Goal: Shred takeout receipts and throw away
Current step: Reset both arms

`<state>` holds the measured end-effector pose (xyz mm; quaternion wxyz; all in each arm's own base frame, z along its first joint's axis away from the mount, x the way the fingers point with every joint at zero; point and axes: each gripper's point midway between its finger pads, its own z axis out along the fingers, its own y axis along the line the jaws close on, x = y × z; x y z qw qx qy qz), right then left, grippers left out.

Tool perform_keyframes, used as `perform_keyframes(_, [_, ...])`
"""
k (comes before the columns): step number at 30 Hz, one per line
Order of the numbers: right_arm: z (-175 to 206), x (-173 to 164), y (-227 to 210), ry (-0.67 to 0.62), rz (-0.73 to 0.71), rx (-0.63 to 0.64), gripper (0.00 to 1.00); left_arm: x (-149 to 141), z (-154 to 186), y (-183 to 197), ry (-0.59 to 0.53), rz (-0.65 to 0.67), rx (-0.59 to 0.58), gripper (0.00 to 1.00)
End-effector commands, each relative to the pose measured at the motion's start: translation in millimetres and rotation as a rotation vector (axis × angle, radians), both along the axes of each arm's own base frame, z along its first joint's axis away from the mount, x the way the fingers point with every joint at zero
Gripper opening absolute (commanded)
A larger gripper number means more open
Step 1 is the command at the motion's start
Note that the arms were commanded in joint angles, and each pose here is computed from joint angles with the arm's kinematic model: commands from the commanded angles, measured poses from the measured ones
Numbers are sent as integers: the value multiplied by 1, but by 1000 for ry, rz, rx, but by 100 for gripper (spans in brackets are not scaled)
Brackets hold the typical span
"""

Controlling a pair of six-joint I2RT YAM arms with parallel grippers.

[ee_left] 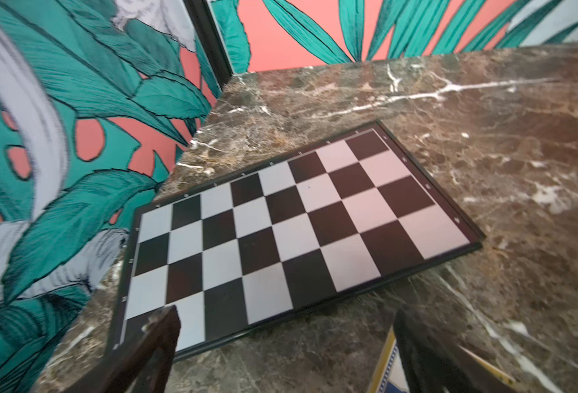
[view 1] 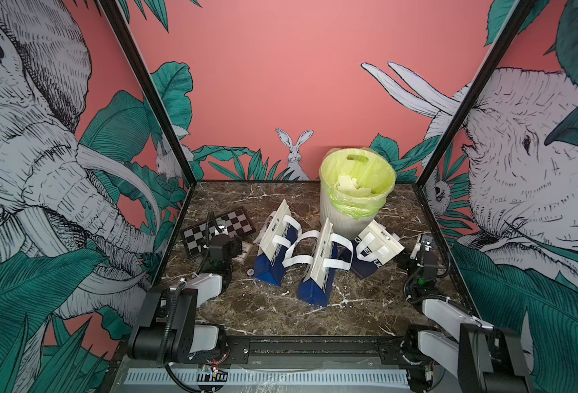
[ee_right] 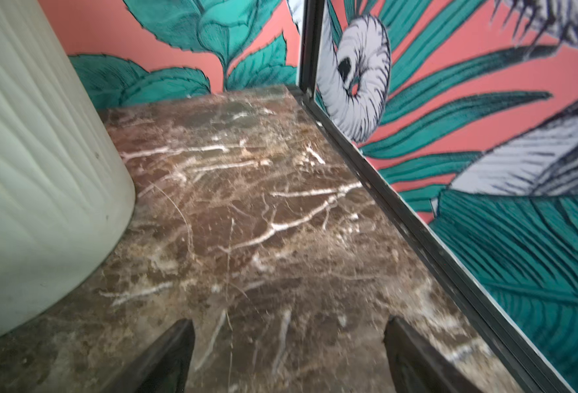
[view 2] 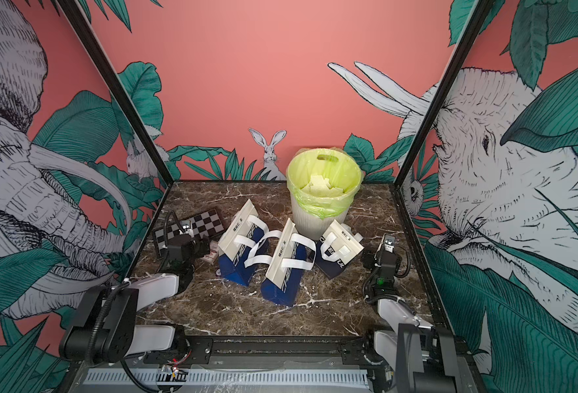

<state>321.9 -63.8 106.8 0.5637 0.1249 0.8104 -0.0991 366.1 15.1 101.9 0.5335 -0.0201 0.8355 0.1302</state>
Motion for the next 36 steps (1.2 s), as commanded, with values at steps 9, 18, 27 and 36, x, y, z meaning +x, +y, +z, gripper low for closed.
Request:
perform_keyframes(9, [12,32,13,-149,90,-12,86,19,10,-22,-146,-153,37,99])
perform_keyframes(18, [-6,40,19,-127,126,-6,86,27,-1,-27,-123,-179,41,100])
perform_keyframes(27, [-11,52,21,-63,128,-9,99,34,-5,-35,-80,-268,-4,100])
perform_keyframes(36, [-15,68,34,34,138,-92,99,37,-7,-27,-57,-261,-52,99])
